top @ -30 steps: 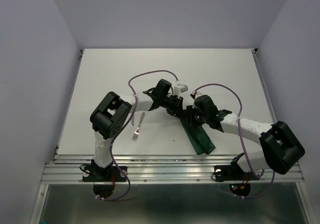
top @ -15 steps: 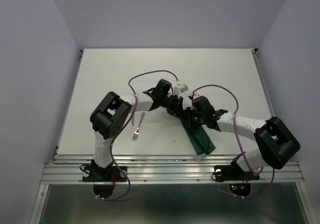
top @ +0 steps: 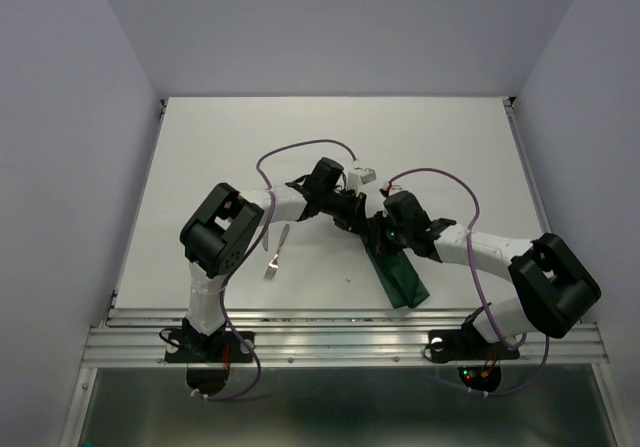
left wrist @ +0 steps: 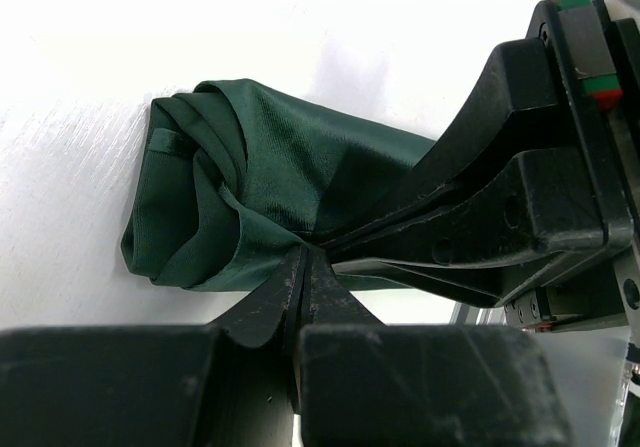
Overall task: Fold the napkin into a case and place the utensils inside
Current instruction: Stuff the top corner of the smaller-rectangle-folded napkin into the folded napkin.
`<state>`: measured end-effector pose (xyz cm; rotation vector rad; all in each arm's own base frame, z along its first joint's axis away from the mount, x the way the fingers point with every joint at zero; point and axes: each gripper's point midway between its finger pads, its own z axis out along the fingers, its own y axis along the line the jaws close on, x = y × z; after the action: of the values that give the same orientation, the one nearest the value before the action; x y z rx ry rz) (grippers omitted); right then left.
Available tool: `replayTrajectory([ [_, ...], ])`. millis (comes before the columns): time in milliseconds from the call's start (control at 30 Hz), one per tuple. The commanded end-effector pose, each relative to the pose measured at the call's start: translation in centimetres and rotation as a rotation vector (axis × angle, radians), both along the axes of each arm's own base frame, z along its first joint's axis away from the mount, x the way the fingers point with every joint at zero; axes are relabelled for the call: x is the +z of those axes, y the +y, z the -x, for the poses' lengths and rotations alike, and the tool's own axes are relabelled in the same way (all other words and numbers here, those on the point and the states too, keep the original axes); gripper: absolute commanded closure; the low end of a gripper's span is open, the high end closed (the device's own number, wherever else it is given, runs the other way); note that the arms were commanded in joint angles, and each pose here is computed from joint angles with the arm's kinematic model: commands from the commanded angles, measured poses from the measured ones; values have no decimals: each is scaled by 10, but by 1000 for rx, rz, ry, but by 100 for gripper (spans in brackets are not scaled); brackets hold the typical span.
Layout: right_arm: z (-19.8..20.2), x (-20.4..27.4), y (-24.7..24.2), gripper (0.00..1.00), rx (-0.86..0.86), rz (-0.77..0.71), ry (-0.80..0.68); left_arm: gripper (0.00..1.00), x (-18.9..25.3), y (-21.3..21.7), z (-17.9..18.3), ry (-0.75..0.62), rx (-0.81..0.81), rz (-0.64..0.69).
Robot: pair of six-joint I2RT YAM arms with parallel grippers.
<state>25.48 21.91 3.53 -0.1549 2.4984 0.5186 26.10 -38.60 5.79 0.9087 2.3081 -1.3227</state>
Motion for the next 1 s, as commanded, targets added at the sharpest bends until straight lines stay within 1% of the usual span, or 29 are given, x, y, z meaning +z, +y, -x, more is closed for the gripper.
replayTrajectory([
  [0, -21, 31, 16, 99, -27, -84, -104, 100, 9, -7, 2, -15, -31, 40],
  [167, -23, 31, 20, 99, -29, -91, -99, 100, 8, -8, 2, -11, -33, 43],
  [200, -28, 37, 24, 99, -30, -111, -123, 100, 9, -8, 2, -11, -32, 44],
  [567, -36, 41, 32, 99, -61, -183, -152, 100, 4, -8, 4, -2, -32, 41],
  [733, -38, 26, 32, 99, -79, -163, -129, 100, 4, -8, 2, 2, -26, 41],
  [967, -40, 16, 32, 99, -128, -185, -107, 100, 0, -6, -1, 3, 0, 22],
])
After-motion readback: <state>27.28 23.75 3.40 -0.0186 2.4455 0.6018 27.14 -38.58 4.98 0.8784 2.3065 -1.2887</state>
